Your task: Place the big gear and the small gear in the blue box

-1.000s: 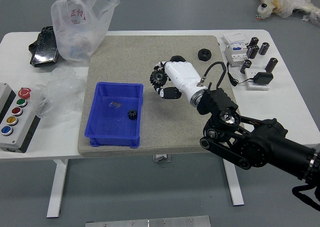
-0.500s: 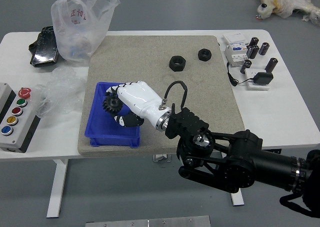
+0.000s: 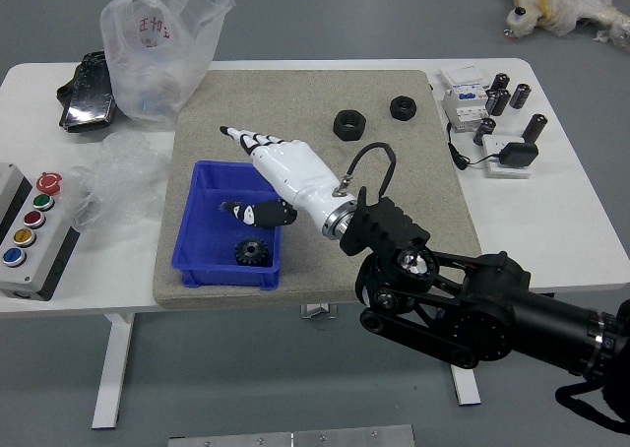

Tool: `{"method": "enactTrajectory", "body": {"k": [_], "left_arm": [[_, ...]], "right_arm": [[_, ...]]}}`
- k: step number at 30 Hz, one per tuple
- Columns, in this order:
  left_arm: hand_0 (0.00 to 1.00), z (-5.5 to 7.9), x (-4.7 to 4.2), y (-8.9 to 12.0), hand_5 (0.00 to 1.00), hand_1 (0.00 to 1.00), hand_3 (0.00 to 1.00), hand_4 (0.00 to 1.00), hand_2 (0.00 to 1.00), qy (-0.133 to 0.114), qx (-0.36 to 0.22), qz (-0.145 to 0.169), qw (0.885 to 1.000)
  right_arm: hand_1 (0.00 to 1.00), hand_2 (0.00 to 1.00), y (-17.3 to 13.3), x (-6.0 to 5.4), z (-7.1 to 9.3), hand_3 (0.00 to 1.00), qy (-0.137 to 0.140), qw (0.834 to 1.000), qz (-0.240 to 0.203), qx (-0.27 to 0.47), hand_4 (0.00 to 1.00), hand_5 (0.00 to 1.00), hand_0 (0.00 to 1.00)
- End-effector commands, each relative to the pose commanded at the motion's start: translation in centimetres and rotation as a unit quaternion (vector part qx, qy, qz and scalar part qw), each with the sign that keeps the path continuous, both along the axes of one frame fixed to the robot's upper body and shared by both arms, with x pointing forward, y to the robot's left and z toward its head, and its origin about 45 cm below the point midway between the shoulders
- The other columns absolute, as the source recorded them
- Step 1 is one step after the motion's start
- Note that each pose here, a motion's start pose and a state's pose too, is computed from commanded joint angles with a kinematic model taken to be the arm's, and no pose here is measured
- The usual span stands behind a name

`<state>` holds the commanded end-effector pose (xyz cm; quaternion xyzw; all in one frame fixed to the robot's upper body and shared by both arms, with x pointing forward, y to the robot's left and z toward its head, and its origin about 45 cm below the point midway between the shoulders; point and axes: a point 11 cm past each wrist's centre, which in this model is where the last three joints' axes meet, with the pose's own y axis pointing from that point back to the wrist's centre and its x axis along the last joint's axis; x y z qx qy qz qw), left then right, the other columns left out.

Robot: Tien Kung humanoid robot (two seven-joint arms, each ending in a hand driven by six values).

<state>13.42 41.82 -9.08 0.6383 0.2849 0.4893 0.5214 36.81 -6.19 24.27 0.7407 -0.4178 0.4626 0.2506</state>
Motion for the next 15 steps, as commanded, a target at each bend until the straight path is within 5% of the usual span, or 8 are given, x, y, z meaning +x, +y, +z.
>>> {"method": "enactTrajectory", "body": {"k": [1,7,9,15], "left_arm": [[0.703,0.0,-0.03,0.0,0.533,0.481,0.713,0.722,0.518,0.000,-0.001,0.001,1.000],[0.703,-0.1,-0.19,-0.2,0.533,0.481,0.713,0.722,0.518,-0.001,-0.002,0.002,1.000],[0.703,-0.2,-0.28,-0.2,0.532,0.481,0.713,0.722,0.519,-0.001,-0.003,0.003,1.000],[0.703,-0.2,-0.12,-0.3,0.532,0.481,0.713,0.721,0.520,-0.007,-0.004,0.001,1.000]], "right_arm": [[0.780,0.866,-1.0,0.4,0.4,0.879,0.003,1.000,-0.010,0.023,0.783,0.372,0.452],[0.780,0.866,-7.3,2.4,0.5,0.879,0.032,0.989,-0.075,0.122,0.783,0.372,0.452],[0.746,0.796,-10.1,3.0,0.0,0.817,0.049,0.981,-0.101,0.160,0.765,0.370,0.465],[0.716,0.773,-16.6,3.0,-0.4,0.775,0.074,0.946,-0.143,0.280,0.773,0.412,0.473]]}}
